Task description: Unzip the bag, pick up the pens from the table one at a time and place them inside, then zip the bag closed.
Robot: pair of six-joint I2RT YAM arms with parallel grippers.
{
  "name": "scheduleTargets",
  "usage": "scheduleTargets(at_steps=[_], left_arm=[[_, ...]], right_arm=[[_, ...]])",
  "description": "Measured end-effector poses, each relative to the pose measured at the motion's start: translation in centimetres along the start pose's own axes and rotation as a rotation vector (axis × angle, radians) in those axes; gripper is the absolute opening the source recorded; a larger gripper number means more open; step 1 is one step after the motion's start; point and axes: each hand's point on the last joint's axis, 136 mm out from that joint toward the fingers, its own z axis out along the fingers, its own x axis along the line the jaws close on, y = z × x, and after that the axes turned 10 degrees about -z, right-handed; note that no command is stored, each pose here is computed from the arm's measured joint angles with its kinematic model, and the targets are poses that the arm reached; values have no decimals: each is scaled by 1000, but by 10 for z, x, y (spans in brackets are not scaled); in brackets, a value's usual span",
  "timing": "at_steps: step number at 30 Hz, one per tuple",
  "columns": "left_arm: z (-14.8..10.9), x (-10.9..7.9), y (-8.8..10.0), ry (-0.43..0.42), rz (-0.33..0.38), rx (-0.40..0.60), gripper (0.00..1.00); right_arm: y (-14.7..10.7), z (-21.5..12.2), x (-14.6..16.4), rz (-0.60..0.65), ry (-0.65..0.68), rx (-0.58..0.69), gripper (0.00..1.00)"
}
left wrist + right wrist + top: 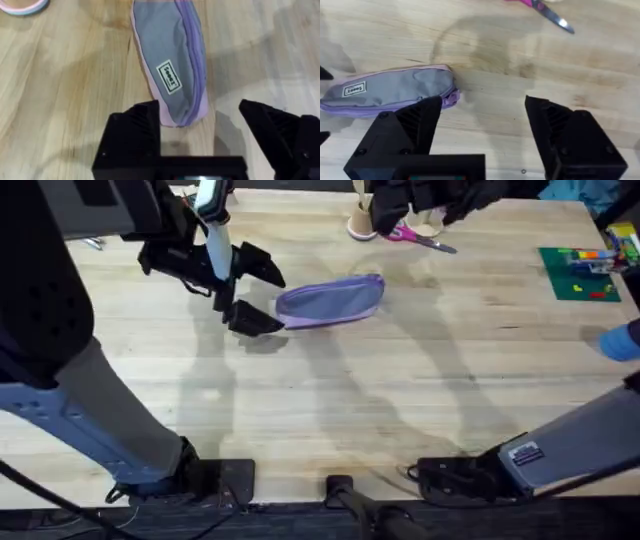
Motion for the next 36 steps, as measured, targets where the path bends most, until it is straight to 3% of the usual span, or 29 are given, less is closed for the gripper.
scheduleTargets(at_steps=[5, 11, 17, 20, 25, 30, 36], left_arm=[[-15, -5, 9, -25, -24, 69, 995], [-47, -4, 42, -22, 7, 127, 997], [-89, -19, 75, -20, -48, 160, 976], [-108, -10, 85, 56, -72, 200, 928], [-129, -7, 90, 174, -185, 300, 950], [-149, -24, 102, 306, -297, 349, 972], [-172, -46, 116, 467, -461, 339, 996]], right_arm=[[-4, -4, 6, -60, -47, 13, 995], [-15, -8, 11, -78, -54, 51, 995], [-25, -40, 6, -55, -22, 20, 996], [-31, -62, -7, -23, -24, -18, 996], [-38, -81, -43, 77, -52, -57, 996], [-50, -82, -64, 149, -45, -34, 996], [-61, -89, -71, 179, -28, -25, 996]])
